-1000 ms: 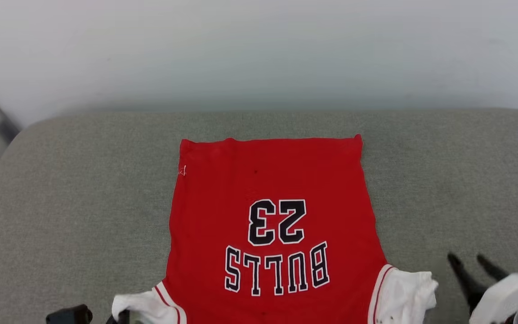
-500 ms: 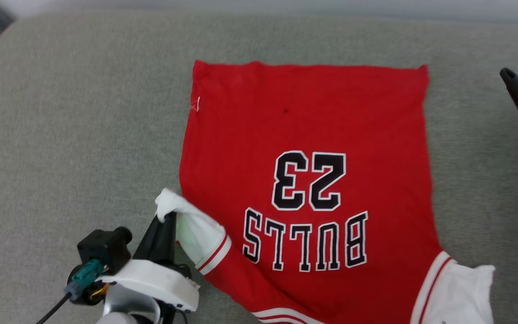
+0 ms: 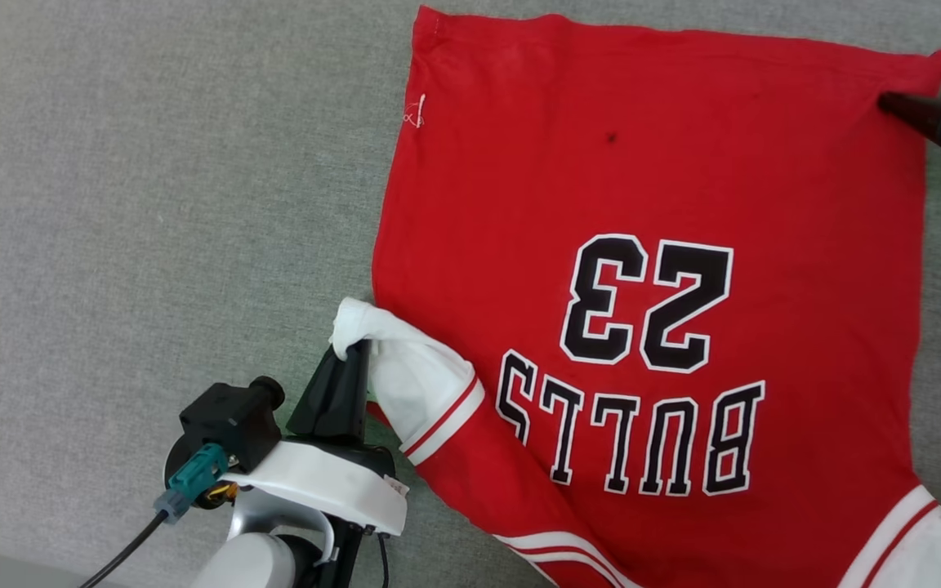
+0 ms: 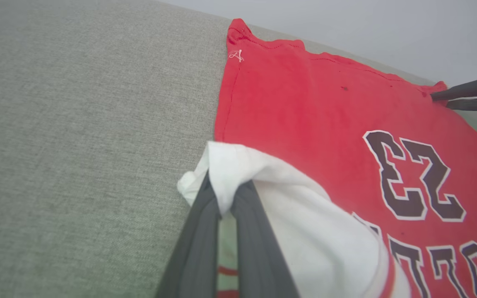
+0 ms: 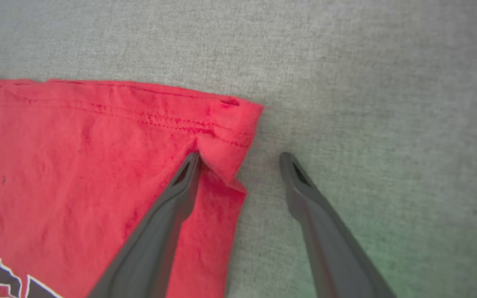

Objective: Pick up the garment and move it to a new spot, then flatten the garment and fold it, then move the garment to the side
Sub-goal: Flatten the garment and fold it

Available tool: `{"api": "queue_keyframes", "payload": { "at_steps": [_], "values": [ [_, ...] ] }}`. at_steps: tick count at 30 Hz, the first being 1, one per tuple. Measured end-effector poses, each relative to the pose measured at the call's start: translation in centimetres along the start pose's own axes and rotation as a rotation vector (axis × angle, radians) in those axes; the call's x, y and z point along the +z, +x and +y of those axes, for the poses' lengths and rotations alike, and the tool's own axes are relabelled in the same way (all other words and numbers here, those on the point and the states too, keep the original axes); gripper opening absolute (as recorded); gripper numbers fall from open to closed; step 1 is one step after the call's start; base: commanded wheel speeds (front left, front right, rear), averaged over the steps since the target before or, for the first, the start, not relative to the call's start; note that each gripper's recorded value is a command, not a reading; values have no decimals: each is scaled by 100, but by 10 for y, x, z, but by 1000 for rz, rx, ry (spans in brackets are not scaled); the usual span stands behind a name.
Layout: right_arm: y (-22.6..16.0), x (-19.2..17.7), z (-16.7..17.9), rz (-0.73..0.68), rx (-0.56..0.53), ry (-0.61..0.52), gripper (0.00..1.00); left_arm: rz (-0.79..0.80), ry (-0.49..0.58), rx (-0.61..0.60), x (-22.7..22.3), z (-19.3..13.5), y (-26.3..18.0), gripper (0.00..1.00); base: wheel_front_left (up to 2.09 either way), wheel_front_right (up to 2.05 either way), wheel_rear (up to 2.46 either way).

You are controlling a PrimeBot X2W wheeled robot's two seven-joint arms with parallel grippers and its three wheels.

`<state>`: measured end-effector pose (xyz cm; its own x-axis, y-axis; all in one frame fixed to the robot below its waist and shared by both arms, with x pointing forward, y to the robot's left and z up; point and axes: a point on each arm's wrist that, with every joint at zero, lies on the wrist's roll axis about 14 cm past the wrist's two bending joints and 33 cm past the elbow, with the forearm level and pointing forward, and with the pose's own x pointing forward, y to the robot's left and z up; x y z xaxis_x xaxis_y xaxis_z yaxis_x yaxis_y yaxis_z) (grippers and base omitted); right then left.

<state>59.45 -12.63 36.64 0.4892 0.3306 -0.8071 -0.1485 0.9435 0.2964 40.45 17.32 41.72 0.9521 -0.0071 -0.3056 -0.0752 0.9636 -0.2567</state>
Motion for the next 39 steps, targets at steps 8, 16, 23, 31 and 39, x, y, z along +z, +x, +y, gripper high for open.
{"api": "queue_keyframes", "payload": {
  "at_steps": [8,16,23,31,39],
  "values": [
    [10,-8,0,98,-3,-9,0,9,-2,21,-5,5,-1,0,0,0,0],
    [-14,3,1,50,-51,-116,0,-5,-10,41,0,12,-13,0,0,0,0],
    [-82,29,-7,-85,-124,-248,0,10,-8,89,0,28,-39,0,0,0,0],
    [-159,-51,-54,-45,-228,-242,0,11,-23,126,2,43,-73,0,0,0,0],
    [-215,-230,-101,126,-288,8,0,68,-11,76,-9,34,-90,0,0,0,0]
  ]
}}
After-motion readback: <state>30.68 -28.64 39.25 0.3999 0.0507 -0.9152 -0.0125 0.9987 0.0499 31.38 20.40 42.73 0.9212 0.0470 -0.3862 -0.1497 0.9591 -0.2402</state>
